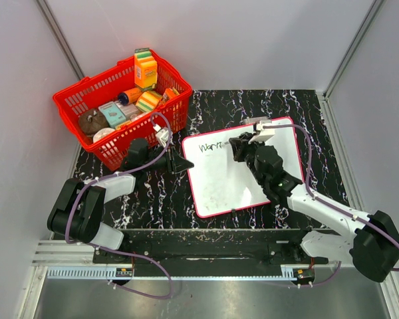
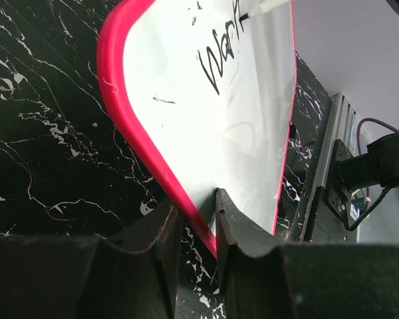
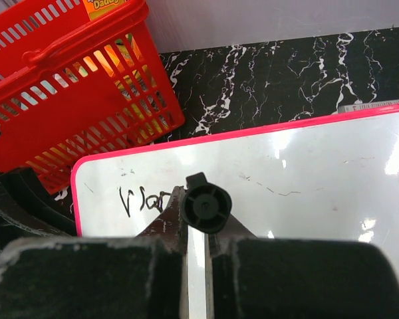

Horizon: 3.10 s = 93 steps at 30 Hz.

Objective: Write a sentence on the whiteboard
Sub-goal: Write with the whiteboard marker on the whiteboard.

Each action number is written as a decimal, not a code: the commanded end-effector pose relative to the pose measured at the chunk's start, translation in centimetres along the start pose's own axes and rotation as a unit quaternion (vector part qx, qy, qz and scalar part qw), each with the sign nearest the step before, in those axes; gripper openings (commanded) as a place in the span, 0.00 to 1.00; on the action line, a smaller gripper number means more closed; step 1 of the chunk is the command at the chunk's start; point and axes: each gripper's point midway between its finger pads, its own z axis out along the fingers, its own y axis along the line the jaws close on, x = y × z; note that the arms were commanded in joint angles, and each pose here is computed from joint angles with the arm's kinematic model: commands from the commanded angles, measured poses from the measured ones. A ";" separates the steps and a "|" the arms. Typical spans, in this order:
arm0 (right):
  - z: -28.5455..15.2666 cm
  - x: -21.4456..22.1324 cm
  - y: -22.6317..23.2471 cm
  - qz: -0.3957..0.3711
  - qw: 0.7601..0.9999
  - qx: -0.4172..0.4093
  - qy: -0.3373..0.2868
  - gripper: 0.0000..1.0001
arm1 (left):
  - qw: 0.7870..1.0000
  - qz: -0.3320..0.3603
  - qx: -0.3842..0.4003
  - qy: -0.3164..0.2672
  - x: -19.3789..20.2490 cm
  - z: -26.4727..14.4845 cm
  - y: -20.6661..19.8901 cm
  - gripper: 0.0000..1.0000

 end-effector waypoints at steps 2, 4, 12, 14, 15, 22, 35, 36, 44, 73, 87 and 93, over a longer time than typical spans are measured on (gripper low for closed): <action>0.9 -2.0 0.0 -0.004 1.000 0.015 -0.025 0.00 | 0.998 0.059 0.007 0.001 -0.2 0.7 -0.2 0.00; 1.0 -2.3 -0.1 -0.008 0.999 0.020 -0.028 0.00 | 0.998 0.058 0.007 0.001 -0.2 0.6 -0.1 0.00; 0.9 -2.9 -0.8 -0.012 0.999 0.037 -0.036 0.00 | 0.998 0.059 0.007 0.001 -0.2 0.7 -0.1 0.00; 0.8 -2.8 -1.0 -0.011 0.999 0.039 -0.035 0.00 | 0.998 0.059 0.006 0.002 -0.1 0.7 -0.1 0.00; 0.8 -2.8 -1.1 -0.010 0.999 0.040 -0.035 0.00 | 0.998 0.059 0.007 0.002 -0.2 0.7 -0.2 0.00; 0.5 -2.5 -1.6 -0.009 0.998 0.047 -0.031 0.00 | 0.998 0.059 0.007 0.002 -0.1 0.7 -0.1 0.00; -0.3 -1.0 -1.9 -0.007 0.999 0.039 -0.013 0.00 | 0.998 0.061 0.007 0.001 -0.2 0.7 -0.2 0.00; -0.4 -1.1 -1.9 -0.006 0.999 0.037 -0.013 0.00 | 0.998 0.061 0.007 0.001 -0.2 0.7 -0.2 0.00; -0.6 -0.3 -1.6 -0.003 1.000 0.024 -0.001 0.00 | 0.998 0.060 0.006 0.002 -0.2 0.7 -0.1 0.00; 0.4 -5.6 0.2 -0.002 0.998 0.007 -0.054 0.00 | 0.998 0.061 0.007 0.003 -0.2 0.8 -0.2 0.00; 1.0 -3.3 -1.0 -0.004 0.999 0.024 -0.032 0.00 | 0.998 0.060 0.007 0.003 -0.2 0.7 -0.1 0.00; 0.7 -3.1 -1.5 -0.008 0.999 0.034 -0.030 0.00 | 0.998 0.060 0.008 0.004 -0.1 0.8 -0.2 0.00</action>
